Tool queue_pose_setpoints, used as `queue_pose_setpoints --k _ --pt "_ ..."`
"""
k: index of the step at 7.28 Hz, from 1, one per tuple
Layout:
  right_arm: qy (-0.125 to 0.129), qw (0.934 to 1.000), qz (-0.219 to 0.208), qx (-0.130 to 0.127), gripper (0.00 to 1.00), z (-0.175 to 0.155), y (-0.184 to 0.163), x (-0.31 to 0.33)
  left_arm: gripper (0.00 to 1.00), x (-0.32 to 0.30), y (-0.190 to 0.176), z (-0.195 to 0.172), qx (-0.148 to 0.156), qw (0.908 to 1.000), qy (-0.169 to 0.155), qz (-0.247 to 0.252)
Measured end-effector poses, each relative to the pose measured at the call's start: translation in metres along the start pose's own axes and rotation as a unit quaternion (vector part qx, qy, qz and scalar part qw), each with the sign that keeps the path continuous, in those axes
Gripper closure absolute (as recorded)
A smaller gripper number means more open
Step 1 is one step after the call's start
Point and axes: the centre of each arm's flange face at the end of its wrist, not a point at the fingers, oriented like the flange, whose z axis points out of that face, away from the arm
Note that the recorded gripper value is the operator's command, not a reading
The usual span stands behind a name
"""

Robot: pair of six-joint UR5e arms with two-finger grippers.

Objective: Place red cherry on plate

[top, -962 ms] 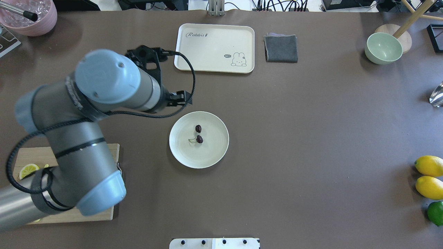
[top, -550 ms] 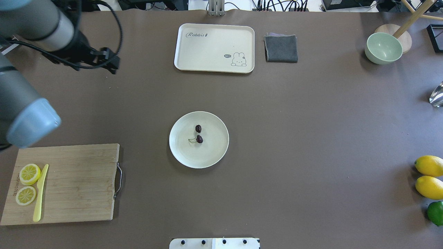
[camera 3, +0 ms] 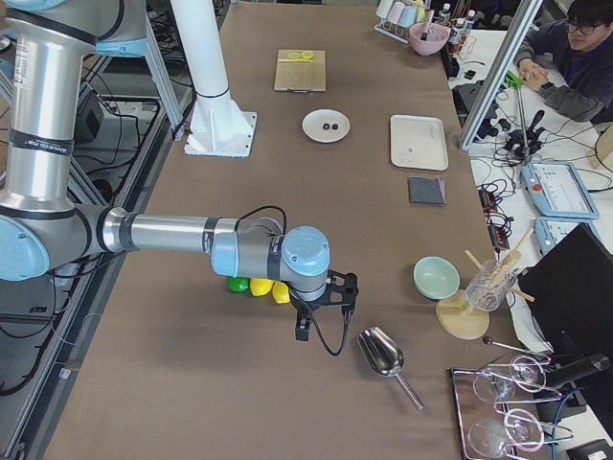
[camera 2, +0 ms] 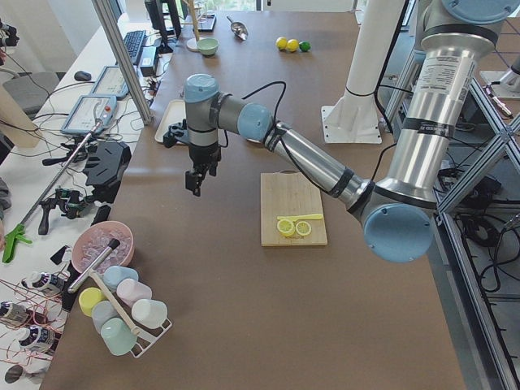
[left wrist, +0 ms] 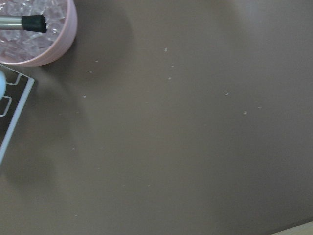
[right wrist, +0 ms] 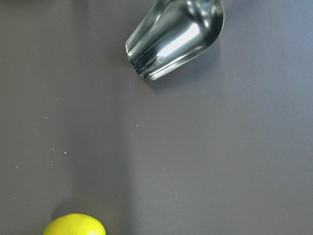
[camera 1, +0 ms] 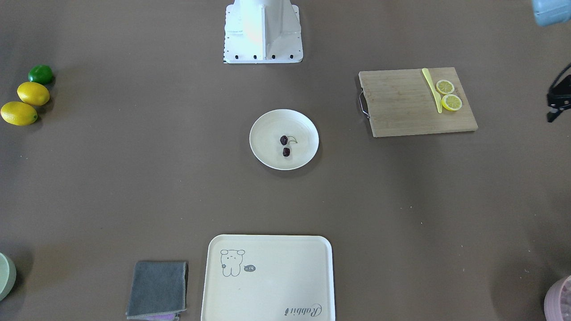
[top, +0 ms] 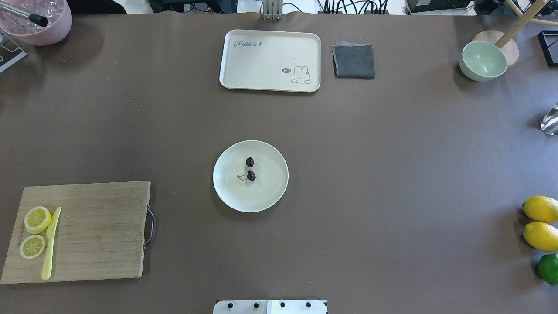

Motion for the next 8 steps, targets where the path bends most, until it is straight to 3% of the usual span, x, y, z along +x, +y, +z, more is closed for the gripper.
queue_pose_setpoints --k 3,6,8 --pt "0.001 1.0 0.0 0.0 0.0 0.0 -0.001 0.0 0.02 -0.104 0.06 0.002 -0.008 0.9984 0.001 -0.056" --pt "0.0 1.0 0.002 -0.002 0.0 0.001 0.0 0.001 0.02 -0.136 0.128 0.045 0.007 0.9958 0.028 -0.087" --pt "-0.001 1.0 0.002 -0.002 0.0 0.002 0.001 0.002 0.02 -0.144 0.154 0.068 -0.001 0.9922 0.04 -0.118"
